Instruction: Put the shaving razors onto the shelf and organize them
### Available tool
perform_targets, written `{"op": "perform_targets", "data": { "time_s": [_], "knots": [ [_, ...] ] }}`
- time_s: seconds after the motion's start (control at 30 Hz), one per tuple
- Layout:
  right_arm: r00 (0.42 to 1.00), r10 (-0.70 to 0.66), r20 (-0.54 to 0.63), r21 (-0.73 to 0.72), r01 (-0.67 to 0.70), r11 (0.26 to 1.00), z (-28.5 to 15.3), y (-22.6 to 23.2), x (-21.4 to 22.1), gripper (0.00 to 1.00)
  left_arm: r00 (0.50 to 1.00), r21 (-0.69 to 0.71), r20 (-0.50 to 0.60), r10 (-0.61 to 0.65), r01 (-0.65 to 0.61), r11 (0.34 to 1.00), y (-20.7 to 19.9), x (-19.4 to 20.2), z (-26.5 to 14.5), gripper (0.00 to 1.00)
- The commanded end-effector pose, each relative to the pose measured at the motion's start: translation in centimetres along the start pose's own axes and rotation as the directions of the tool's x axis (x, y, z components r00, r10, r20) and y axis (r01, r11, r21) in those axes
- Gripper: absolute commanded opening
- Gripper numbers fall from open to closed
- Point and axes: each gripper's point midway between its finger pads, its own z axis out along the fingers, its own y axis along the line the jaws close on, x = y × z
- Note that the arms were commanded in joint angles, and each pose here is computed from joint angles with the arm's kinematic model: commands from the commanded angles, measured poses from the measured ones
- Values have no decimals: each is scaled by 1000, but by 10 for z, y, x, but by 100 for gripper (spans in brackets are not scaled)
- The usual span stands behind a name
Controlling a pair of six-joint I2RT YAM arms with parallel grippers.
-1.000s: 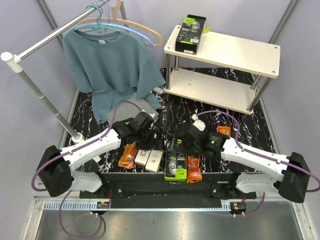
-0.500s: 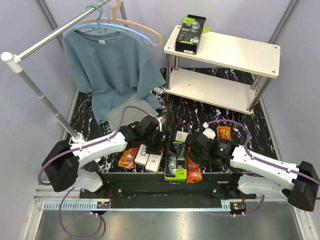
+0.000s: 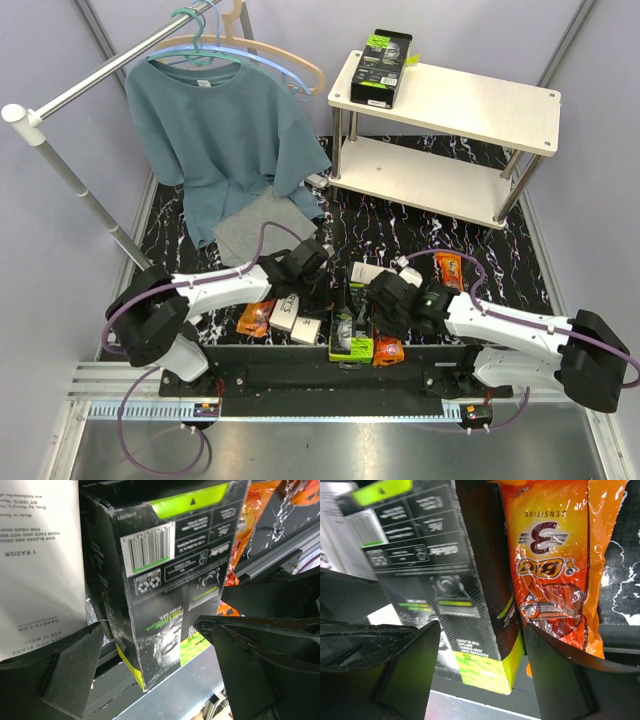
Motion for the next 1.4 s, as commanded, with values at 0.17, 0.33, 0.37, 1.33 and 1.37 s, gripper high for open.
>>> {"op": "perform_targets", "data": {
  "time_s": [0.17, 0.33, 0.37, 1.33, 1.37],
  "knots": [
    [998, 17, -54, -141, -25, 990, 12, 38, 9, 76, 998, 51, -59, -15, 18, 999, -14, 11, 21, 93],
    [997, -1, -80, -153, -12, 988, 13, 44, 14, 76, 995, 42, -98, -2, 6, 999, -16, 24, 30, 93],
    [997, -4, -83, -159, -9, 987, 12, 47, 14, 75, 995, 42, -100, 2, 3, 999, -18, 26, 30, 93],
    [980, -140, -141, -176, 114, 978, 3, 94, 50, 62, 997, 30, -75, 11, -9, 1000, -11, 59, 10, 63],
    [979, -138, -147, -178, 111, 978, 3, 94, 52, 61, 996, 29, -85, 22, -19, 999, -11, 64, 9, 63]
  ]
}}
